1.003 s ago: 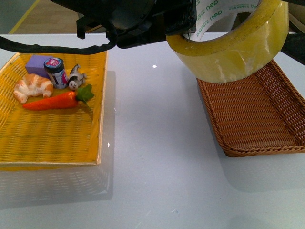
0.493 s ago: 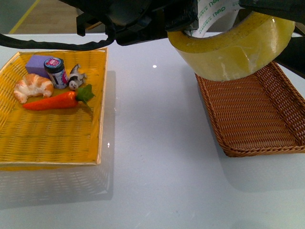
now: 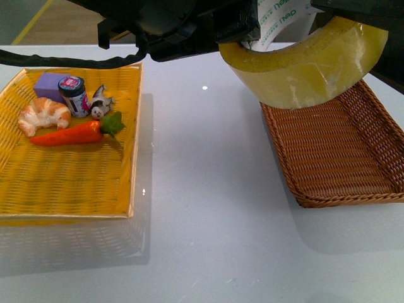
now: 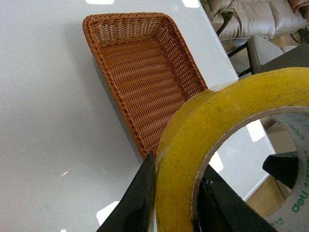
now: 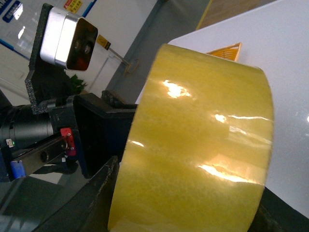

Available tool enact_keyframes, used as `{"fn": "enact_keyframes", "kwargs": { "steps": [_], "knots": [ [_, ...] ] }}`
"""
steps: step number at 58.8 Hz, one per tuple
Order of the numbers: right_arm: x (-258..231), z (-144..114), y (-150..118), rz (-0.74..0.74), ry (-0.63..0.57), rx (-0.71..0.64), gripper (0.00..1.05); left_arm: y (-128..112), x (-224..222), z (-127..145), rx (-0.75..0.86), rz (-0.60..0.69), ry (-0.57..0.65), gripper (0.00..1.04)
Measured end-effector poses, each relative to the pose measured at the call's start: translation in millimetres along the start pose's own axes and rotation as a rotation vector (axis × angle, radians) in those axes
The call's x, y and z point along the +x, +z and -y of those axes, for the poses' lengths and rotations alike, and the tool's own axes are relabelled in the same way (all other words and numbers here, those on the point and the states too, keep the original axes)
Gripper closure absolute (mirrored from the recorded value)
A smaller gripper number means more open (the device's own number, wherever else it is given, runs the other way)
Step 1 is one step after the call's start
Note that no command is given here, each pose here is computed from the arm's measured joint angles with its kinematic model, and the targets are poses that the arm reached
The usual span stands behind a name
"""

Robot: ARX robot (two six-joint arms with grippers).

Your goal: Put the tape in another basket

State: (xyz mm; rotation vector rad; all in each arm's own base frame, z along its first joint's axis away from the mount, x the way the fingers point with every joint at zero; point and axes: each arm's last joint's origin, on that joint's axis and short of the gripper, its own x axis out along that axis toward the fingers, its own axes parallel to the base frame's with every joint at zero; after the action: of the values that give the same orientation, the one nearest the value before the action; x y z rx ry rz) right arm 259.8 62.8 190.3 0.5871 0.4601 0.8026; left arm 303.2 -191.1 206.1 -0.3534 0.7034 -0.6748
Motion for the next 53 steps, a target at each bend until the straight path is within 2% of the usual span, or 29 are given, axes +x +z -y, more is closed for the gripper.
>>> {"fn": "enact_keyframes", "kwargs": {
  "steps": [3, 9, 15, 25, 29, 37, 53],
  "knots": [
    [0, 0, 0, 0.002, 0.002, 0.009, 0.56, 0, 0, 0, 0.004, 0.0, -0.002, 0.9],
    [0, 0, 0, 0.003, 0.001, 0.018, 0.57, 0, 0, 0, 0.006, 0.0, -0.002, 0.9],
    [1, 1, 0, 0.005, -0.002, 0.014, 0.57, 1, -2, 1, -0.001, 0.001, -0.013, 0.71],
    [1, 2, -1, 0.006, -0.011, 0.018, 0.58, 5, -7, 4, 0.001, 0.018, -0.028, 0.46],
    [1, 2, -1, 0.008, -0.012, 0.017, 0.58, 7, -11, 7, 0.005, 0.032, -0.035, 0.3],
    [-1, 5, 1, 0.025, -0.021, 0.017, 0.58, 8, -18, 8, 0.007, 0.061, -0.032, 0.09],
    [-16, 21, 6, 0.08, -0.08, 0.063, 0.58, 12, -53, -4, 0.007, 0.196, 0.036, 0.09]
  ]
}}
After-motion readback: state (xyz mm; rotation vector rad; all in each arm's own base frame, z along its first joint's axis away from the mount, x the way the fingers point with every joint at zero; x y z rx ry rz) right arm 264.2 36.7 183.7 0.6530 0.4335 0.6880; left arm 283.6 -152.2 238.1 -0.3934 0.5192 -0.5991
